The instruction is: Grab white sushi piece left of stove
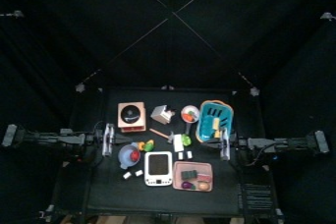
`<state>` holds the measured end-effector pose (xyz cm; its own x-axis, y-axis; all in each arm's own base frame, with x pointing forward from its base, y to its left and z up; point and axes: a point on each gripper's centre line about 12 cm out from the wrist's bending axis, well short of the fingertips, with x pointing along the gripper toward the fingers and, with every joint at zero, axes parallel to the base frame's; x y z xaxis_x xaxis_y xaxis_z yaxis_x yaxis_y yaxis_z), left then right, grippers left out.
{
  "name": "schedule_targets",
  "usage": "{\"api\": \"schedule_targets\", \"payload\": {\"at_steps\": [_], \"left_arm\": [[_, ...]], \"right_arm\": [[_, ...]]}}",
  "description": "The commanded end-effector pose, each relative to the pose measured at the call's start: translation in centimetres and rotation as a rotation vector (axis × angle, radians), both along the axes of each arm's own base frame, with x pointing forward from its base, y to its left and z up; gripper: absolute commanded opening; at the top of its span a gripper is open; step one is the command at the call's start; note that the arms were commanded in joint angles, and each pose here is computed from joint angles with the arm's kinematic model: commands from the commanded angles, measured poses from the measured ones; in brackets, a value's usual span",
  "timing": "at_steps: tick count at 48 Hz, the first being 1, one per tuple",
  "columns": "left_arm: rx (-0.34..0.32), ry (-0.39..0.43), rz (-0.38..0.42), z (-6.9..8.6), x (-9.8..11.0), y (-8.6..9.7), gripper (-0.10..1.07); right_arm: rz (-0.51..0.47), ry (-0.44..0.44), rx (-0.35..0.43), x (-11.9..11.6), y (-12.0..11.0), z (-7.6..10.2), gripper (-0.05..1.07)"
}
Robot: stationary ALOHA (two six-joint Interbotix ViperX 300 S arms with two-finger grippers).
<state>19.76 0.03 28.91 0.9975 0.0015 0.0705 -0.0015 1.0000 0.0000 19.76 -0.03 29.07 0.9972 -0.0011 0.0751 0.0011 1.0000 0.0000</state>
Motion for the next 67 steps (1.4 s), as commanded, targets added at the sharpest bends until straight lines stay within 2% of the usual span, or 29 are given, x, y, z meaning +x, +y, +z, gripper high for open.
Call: {"api": "schedule_targets", "payload": {"at_steps": [1,5,21,30,42,47,53,58,63,67], "left_arm": [[-0.008,-0.017,-0.009,0.7,0.4,-0.2,-0.04],[-0.009,-0.018,-0.011,0.8,0.4,-0.2,-0.03],[-0.018,0.013,-0.066,0.8,0.7,-1.4,-0.03],[-0.057,0.127,-0.095,0.0,1.9,-2.1,-0.03],[-0.151,0.398,-0.145,-0.9,3.3,-3.7,-0.02],[-0.184,0.488,-0.158,-0.7,3.8,-4.2,-0.02],[-0.174,0.532,-0.169,0.2,4.3,-4.4,-0.02],[-0.138,0.562,-0.172,0.9,4.5,-4.4,-0.02],[-0.103,0.59,-0.165,1.5,4.6,-4.2,-0.02],[-0.101,0.614,-0.148,2.3,4.6,-3.8,0.01]], "right_arm": [[-0.005,-0.006,0.0,0.4,-0.1,0.5,0.04],[-0.007,0.005,-0.003,0.6,-0.2,0.2,0.01],[-0.009,0.025,-0.007,1.2,-0.2,0.0,0.01],[-0.01,0.025,-0.007,1.2,-0.3,0.0,0.01],[-0.009,0.026,0.001,1.2,-0.2,-0.1,0.01],[-0.005,0.026,0.004,1.2,-0.1,-0.1,0.01],[-0.004,0.034,0.005,1.4,-0.1,-0.2,0.01],[-0.004,0.046,0.005,1.5,-0.1,-0.5,0.01],[-0.003,0.057,0.007,1.7,-0.1,-0.7,0.01],[-0.004,0.063,0.007,1.8,-0.1,-0.9,0.01]]}}
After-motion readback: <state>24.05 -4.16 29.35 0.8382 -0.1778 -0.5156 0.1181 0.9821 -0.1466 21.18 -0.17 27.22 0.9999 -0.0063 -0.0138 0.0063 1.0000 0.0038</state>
